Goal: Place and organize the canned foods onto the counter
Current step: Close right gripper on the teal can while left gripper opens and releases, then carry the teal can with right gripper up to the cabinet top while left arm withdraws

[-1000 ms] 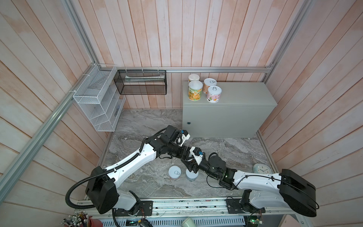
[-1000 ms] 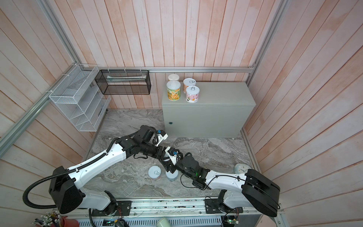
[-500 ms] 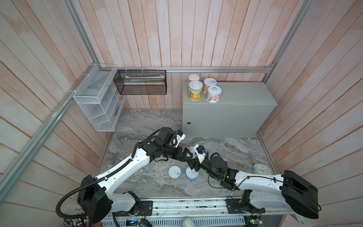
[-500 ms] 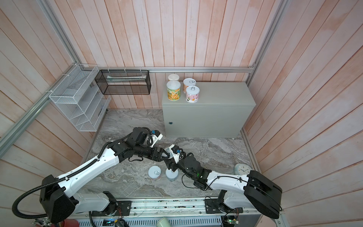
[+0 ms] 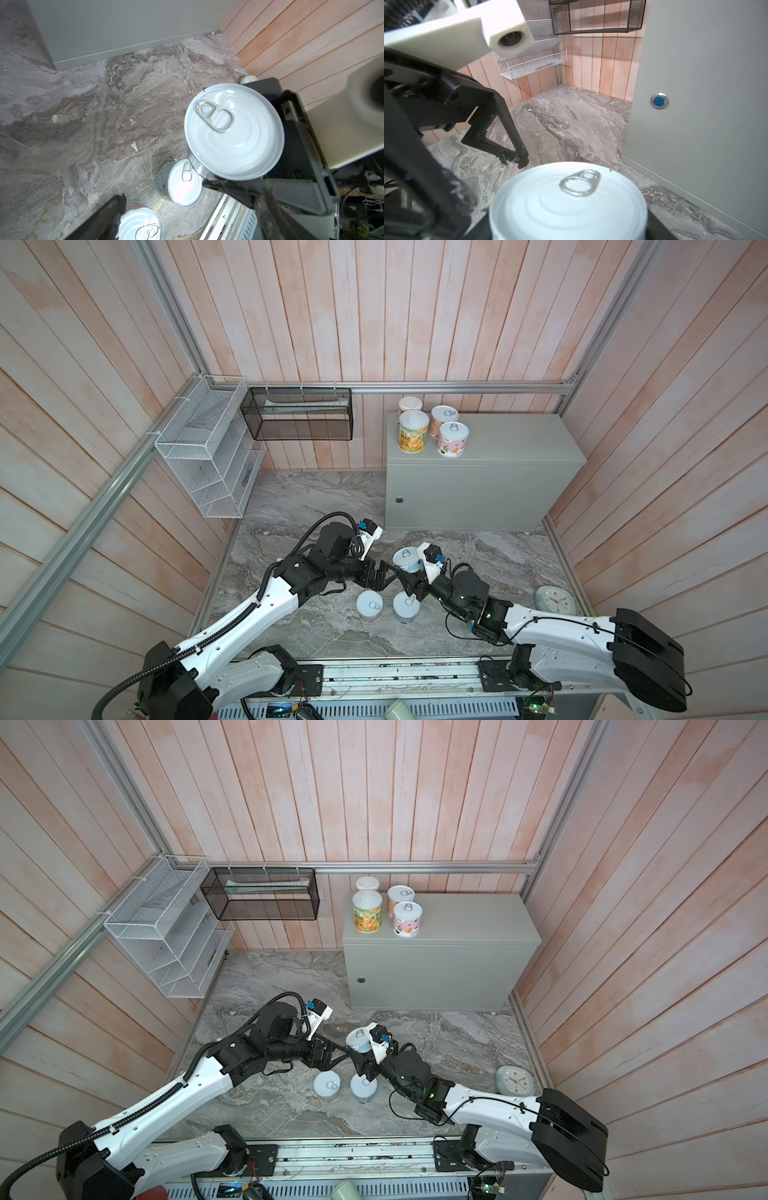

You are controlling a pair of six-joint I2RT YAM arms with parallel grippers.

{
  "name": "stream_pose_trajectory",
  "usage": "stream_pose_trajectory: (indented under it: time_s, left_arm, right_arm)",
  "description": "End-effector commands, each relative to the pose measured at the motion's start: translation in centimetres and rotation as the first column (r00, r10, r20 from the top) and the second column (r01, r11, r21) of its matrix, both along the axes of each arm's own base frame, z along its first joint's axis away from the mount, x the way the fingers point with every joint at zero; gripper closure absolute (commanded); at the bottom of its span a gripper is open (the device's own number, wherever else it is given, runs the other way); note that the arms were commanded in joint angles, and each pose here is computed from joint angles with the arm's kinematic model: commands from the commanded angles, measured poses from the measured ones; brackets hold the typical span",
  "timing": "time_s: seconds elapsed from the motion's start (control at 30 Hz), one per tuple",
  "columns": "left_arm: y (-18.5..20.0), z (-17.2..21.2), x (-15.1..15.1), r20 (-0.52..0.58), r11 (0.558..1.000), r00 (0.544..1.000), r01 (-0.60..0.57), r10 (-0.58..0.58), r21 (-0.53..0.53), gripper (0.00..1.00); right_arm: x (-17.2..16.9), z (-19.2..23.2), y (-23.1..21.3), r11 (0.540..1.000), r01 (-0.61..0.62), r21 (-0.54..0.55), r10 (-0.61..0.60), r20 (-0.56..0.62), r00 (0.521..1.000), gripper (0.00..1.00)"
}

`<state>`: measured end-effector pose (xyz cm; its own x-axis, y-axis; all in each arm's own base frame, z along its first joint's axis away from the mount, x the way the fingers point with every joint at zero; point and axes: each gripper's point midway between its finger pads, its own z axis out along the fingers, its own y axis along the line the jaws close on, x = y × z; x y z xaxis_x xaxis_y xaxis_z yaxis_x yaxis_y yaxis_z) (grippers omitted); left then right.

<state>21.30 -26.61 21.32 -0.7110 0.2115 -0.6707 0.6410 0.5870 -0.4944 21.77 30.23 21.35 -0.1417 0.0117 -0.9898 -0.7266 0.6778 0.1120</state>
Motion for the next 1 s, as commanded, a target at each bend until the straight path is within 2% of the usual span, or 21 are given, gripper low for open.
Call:
stream_pose_trajectory:
  time_s: [0.0,0.13,0.37,0.53,0.77,0.97]
  left_arm:
    - [-1.5,3.4,-0.8,0.148,0.982,0.984,0.124,-0.103,-0.142,0.0]
    - [-2.5,4.1,-2.4,0.185,0.946,0.961,0.242,-0.204,-0.217,0.0]
    - [-2.8,4.3,-3.3,0.236,0.919,0.938,0.311,-0.255,-0.243,0.0]
    - [-2.9,4.0,-3.4,0.218,0.916,0.94,0.315,-0.263,-0.249,0.0]
    - [-2.7,4.0,-3.9,0.229,0.91,0.936,0.323,-0.267,-0.26,0.0]
    - [-2.4,4.3,-3.4,0.233,0.925,0.945,0.286,-0.23,-0.248,0.0]
  right_arm:
    - [0.3,3.6,-1.1,0.994,0.043,0.105,-0.047,0.034,0.998,0.38]
    - [0.5,5.5,-2.5,0.986,0.078,0.148,-0.082,0.019,0.996,0.37]
    - [0.5,9.2,-5.0,0.974,0.12,0.193,-0.132,0.051,0.99,0.36]
    - [1.7,11.7,-7.6,0.958,0.201,0.203,-0.215,0.045,0.976,0.37]
    - [3.3,15.5,-12.1,0.901,0.355,0.251,-0.382,0.066,0.922,0.37]
    - [5.5,18.2,-14.6,0.866,0.427,0.261,-0.459,0.074,0.885,0.38]
